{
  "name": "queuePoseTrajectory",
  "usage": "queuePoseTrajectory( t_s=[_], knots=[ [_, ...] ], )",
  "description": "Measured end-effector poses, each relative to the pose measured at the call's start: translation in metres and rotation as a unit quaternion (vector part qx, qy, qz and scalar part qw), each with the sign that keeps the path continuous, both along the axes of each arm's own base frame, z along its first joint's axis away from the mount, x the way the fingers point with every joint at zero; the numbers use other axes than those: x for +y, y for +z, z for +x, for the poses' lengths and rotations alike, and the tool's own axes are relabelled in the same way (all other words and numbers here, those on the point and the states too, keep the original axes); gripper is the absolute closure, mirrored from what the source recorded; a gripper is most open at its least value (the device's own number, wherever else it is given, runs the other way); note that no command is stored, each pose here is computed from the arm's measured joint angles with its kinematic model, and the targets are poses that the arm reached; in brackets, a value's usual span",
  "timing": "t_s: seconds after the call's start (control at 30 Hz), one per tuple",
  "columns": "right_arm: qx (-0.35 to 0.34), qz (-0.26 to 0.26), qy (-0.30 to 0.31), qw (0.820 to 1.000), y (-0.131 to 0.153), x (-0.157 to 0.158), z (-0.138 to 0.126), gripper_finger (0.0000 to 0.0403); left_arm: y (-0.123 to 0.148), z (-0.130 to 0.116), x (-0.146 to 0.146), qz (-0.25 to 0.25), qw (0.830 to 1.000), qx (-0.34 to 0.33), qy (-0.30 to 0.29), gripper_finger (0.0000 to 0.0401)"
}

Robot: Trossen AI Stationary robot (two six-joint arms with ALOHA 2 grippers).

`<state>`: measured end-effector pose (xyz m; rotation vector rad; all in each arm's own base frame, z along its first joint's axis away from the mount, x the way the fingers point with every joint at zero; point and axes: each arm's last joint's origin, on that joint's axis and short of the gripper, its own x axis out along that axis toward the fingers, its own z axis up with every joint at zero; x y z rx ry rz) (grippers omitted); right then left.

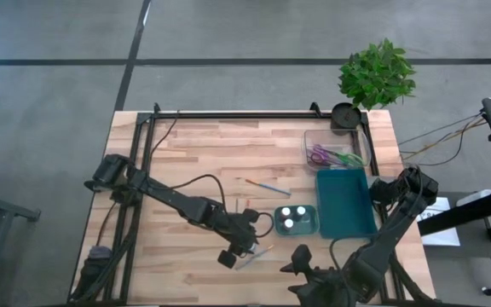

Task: Pick & Place Paint Supplies
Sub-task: Put the blue paint bottle into the green bin

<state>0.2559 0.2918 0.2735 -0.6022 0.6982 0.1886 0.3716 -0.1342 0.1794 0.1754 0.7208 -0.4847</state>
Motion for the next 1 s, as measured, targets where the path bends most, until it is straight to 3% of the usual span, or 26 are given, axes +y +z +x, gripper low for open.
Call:
queuePoseTrajectory(
  t_s=[0.33, 0.53, 0.67, 0.83, 1.0],
  knots=[
    [0.002, -0.001, -0.009, 1.0, -0.001, -0.001, -0.001, 0.0111, 0.011, 0.0, 0.002, 0.024, 0.999, -0.03, -0.022, 0.024],
    [-0.001, 0.006, -0.02, 1.0, -0.001, -0.001, -0.001, 0.0111, 0.048, -0.008, 0.004, 0.027, 0.996, -0.071, -0.034, 0.024],
    [0.0, 0.02, -0.035, 0.999, -0.001, -0.002, -0.001, 0.0111, 0.089, -0.031, 0.012, 0.031, 0.997, -0.064, -0.037, 0.0239],
    [-0.007, 0.033, -0.045, 0.998, 0.0, -0.005, 0.005, 0.0111, 0.147, -0.08, 0.025, 0.006, 1.0, -0.025, -0.016, 0.0239],
    [0.023, 0.043, -0.044, 0.998, 0.002, -0.027, 0.03, 0.0111, 0.193, -0.131, 0.033, -0.007, 0.997, -0.08, -0.023, 0.0239]
  ],
)
